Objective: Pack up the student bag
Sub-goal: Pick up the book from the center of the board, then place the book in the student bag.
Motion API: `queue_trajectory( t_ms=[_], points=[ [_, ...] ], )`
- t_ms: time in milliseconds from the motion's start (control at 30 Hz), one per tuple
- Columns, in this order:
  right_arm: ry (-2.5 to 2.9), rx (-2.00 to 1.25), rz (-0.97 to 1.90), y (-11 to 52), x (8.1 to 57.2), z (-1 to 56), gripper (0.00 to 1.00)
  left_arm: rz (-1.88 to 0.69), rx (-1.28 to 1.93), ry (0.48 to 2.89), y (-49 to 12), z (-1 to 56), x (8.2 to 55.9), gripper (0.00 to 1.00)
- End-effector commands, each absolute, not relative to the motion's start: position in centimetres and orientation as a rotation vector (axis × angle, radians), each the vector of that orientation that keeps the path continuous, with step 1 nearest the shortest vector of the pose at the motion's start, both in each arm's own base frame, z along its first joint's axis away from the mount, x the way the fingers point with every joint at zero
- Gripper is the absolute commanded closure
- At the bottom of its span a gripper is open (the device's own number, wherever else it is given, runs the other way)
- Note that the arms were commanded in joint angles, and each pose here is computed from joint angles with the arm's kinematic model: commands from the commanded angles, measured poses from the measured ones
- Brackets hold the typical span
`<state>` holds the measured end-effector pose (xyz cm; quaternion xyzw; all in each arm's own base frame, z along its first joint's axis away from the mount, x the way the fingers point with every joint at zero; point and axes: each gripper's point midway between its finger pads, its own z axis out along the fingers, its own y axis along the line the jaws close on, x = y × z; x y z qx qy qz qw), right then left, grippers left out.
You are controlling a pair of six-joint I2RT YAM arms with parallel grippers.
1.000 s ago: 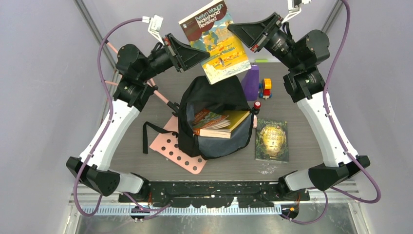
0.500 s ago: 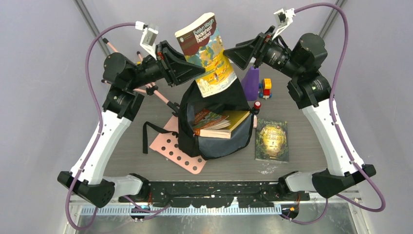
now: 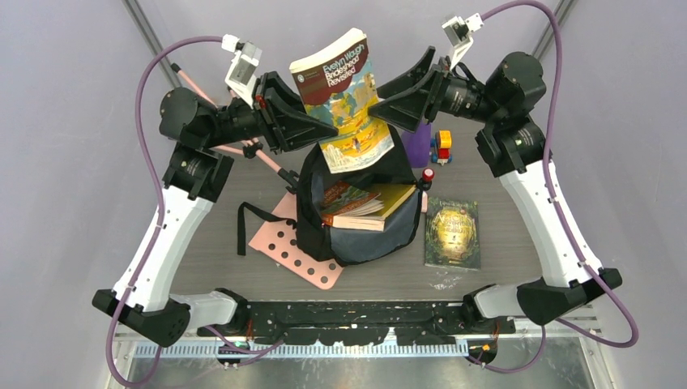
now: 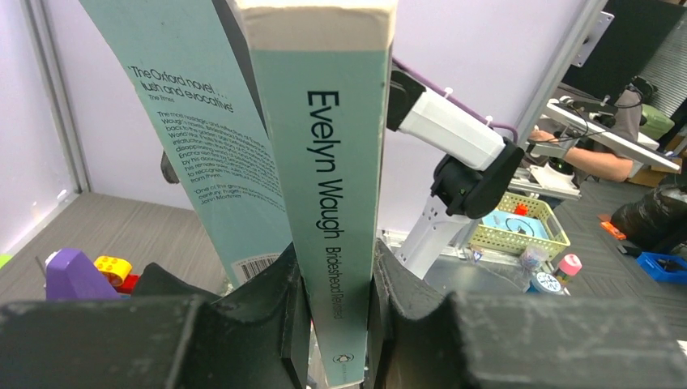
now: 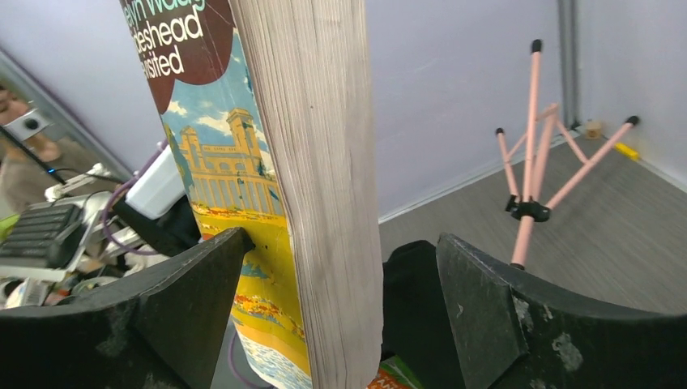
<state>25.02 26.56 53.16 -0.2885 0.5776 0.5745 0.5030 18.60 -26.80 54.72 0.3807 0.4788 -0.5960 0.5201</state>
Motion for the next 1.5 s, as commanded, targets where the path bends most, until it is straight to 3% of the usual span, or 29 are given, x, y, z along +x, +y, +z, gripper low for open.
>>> queue_trajectory(
  t_ms=[0, 200, 300, 367, 400, 433, 467, 500, 533, 633, 667, 800, 900, 1300, 1467],
  points=[
    [1.333, -0.834, 1.513, 27.8, 22.2, 54.6, 0.06, -1.348, 0.972, 0.939, -25.8, 58.9, 16.3, 1.00],
    [1.302, -0.918, 1.559, 29.1, 20.7, 55.0, 0.06, -1.321, 0.959, 0.992, -26.2, 58.0, 17.8, 1.00],
    [1.270, -0.932, 1.552, 29.1, 20.0, 55.4, 0.17, -1.257, 0.923, 1.052, -26.3, 56.8, 19.4, 1.00],
    [1.261, -0.923, 1.529, 28.9, 19.9, 55.5, 0.39, -1.211, 0.895, 1.089, -26.2, 56.0, 20.4, 1.00],
    [1.257, -0.914, 1.498, 28.9, 20.2, 55.3, 0.58, -1.183, 0.863, 1.119, -26.1, 55.6, 21.3, 1.00],
    [1.275, -0.903, 1.482, 28.6, 20.1, 55.1, 0.67, -1.151, 0.845, 1.142, -26.0, 55.2, 21.9, 1.00],
    [1.261, -0.885, 1.425, 28.3, 20.4, 55.3, 0.84, -1.122, 0.829, 1.169, -25.8, 54.7, 22.5, 1.00],
    [1.301, -0.864, 1.400, 28.2, 20.7, 54.6, 0.91, -1.087, 0.814, 1.195, -25.6, 54.1, 23.1, 0.97],
    [1.287, -0.851, 1.328, 27.6, 20.9, 54.6, 0.97, -1.056, 0.804, 1.223, -25.4, 53.4, 23.6, 0.87],
    [1.337, -0.835, 1.201, 26.4, 21.1, 52.8, 0.99, -0.946, 0.801, 1.272, -24.3, 51.3, 24.1, 0.37],
    [1.340, -0.842, 1.143, 25.8, 21.0, 52.0, 0.99, -0.909, 0.798, 1.290, -23.9, 50.5, 24.3, 0.26],
    [1.364, -0.874, 1.029, 24.8, 21.1, 49.2, 0.99, -0.793, 0.803, 1.382, -22.2, 47.2, 24.1, 0.08],
    [1.380, -0.899, 1.003, 24.7, 21.2, 47.2, 0.99, -0.772, 0.825, 1.440, -21.5, 45.3, 23.1, 0.03],
    [1.315, -0.932, 0.870, 25.1, 24.3, 43.4, 0.99, -0.778, 0.842, 1.575, -21.7, 39.9, 22.8, 0.01],
    [1.266, -0.936, 0.826, 25.6, 25.9, 43.5, 0.99, -0.781, 0.857, 1.595, -22.6, 39.2, 23.0, 0.12]
  ],
)
